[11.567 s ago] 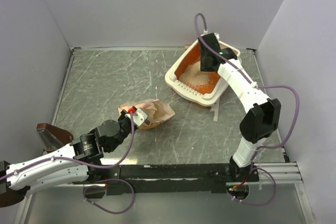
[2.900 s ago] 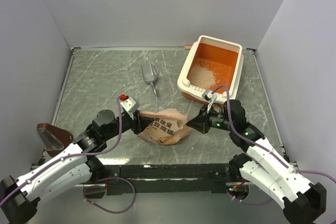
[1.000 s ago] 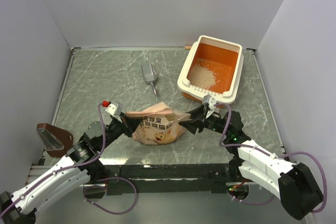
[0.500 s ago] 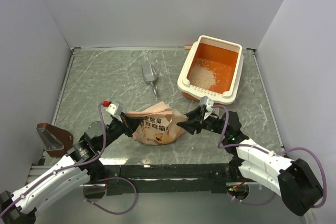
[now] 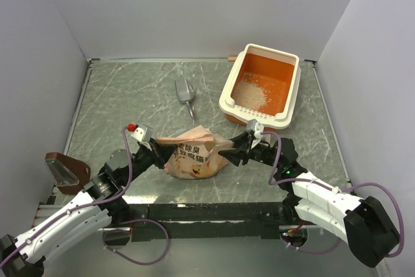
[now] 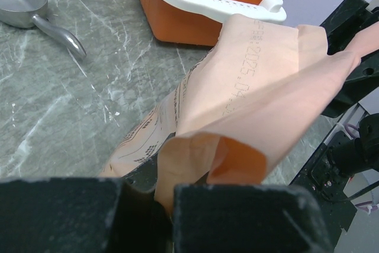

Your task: Fill the litter box with clean litter

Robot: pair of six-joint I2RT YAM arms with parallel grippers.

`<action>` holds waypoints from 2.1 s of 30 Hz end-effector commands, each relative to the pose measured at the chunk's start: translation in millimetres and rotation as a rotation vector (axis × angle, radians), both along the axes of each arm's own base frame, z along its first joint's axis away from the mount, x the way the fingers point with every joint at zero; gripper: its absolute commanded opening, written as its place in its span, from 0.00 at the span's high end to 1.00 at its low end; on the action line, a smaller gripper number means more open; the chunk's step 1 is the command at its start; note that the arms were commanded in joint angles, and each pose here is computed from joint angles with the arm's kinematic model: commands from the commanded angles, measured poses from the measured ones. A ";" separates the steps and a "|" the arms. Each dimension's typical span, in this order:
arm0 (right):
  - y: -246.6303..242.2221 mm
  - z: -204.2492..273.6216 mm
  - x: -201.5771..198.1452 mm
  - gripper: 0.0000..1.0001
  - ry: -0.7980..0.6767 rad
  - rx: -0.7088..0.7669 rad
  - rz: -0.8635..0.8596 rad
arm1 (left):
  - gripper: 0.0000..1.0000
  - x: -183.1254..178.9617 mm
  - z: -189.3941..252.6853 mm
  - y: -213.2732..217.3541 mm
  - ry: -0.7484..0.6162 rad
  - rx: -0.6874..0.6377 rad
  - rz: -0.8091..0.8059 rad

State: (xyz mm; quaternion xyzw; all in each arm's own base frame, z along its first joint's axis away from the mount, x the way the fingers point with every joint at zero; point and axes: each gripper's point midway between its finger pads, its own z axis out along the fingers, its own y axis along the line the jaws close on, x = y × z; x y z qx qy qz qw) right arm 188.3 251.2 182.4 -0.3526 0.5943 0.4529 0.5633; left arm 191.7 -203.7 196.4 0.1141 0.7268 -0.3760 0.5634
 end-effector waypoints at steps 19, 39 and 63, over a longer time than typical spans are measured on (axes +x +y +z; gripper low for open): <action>7.4 35.9 -8.1 1.00 -0.004 0.156 0.057 | 0.99 -2.1 28.7 -2.6 -0.017 -0.079 -0.010; -24.8 -9.6 -58.0 1.00 0.957 0.103 0.103 | 0.99 -60.9 29.4 11.9 0.588 -0.226 0.028; -42.5 -76.7 -90.4 1.00 1.343 -0.093 0.020 | 0.99 -159.0 -48.4 32.4 1.243 -0.279 0.033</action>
